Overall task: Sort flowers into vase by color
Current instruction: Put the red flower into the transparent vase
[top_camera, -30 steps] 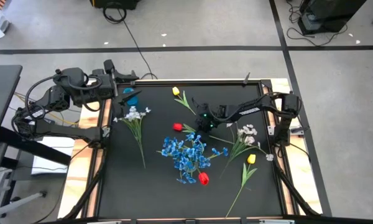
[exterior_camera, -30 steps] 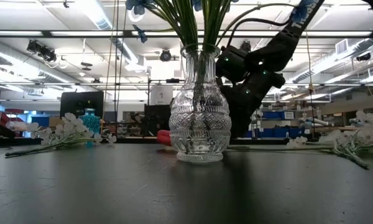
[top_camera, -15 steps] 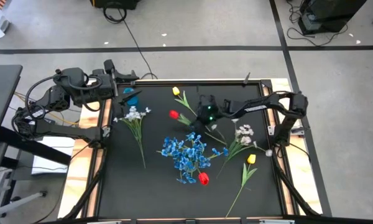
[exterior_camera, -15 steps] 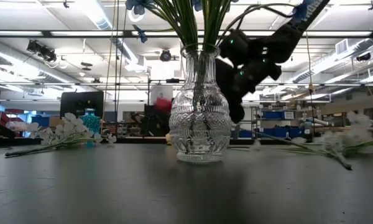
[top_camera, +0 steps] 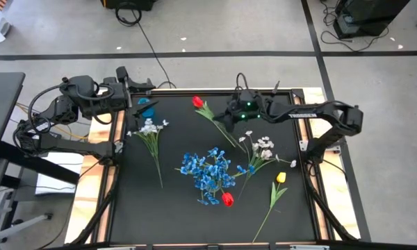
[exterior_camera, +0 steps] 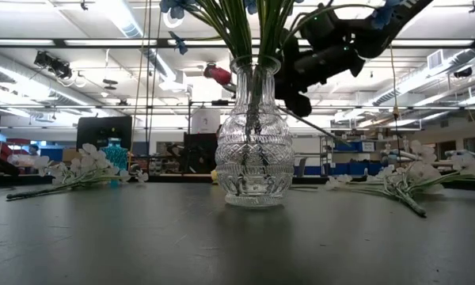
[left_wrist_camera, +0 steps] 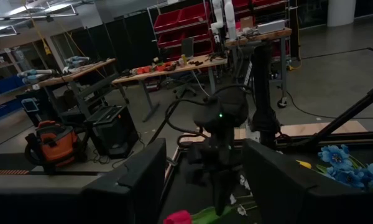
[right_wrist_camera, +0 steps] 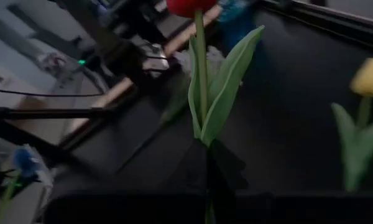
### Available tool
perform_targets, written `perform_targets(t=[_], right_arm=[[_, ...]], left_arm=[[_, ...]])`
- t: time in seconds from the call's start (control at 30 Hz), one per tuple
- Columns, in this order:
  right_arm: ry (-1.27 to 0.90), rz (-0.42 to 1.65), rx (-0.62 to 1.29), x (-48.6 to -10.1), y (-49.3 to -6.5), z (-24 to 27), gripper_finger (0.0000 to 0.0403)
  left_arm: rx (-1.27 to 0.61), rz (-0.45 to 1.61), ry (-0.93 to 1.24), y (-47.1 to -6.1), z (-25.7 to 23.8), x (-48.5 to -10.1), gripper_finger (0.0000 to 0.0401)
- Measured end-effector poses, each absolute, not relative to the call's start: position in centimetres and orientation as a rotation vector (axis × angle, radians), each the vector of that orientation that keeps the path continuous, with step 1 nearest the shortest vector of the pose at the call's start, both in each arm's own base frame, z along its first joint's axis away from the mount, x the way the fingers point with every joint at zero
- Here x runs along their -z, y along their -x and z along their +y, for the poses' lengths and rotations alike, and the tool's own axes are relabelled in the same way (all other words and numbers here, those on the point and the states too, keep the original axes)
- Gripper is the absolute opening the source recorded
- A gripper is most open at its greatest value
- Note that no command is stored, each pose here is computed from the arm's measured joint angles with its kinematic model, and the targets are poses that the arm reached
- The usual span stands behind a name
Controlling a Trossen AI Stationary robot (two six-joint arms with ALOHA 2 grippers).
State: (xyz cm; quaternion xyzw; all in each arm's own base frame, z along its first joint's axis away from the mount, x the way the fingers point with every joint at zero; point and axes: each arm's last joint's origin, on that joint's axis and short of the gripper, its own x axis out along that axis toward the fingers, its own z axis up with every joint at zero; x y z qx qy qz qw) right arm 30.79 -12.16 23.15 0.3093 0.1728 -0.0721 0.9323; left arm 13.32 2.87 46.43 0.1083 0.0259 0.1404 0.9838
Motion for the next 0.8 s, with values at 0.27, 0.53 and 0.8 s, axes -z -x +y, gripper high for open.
perform_targets(t=[0.27,0.53,0.8], right_arm=[[-0.488,0.184,0.194,-26.8,-29.0,-13.1,0.0008],[-0.287,-0.139,-0.064,-30.8,-28.4,-11.7,0.0007],[-0.261,-0.575,-0.139,-26.3,-26.5,-9.7,0.0004]], left_arm=[[-0.282,0.052,-0.218,-13.3,2.9,-46.4,0.0215],[-0.282,0.052,-0.218,-13.3,2.9,-46.4,0.0215],[-0.282,0.052,-0.218,-13.3,2.9,-46.4,0.0215]])
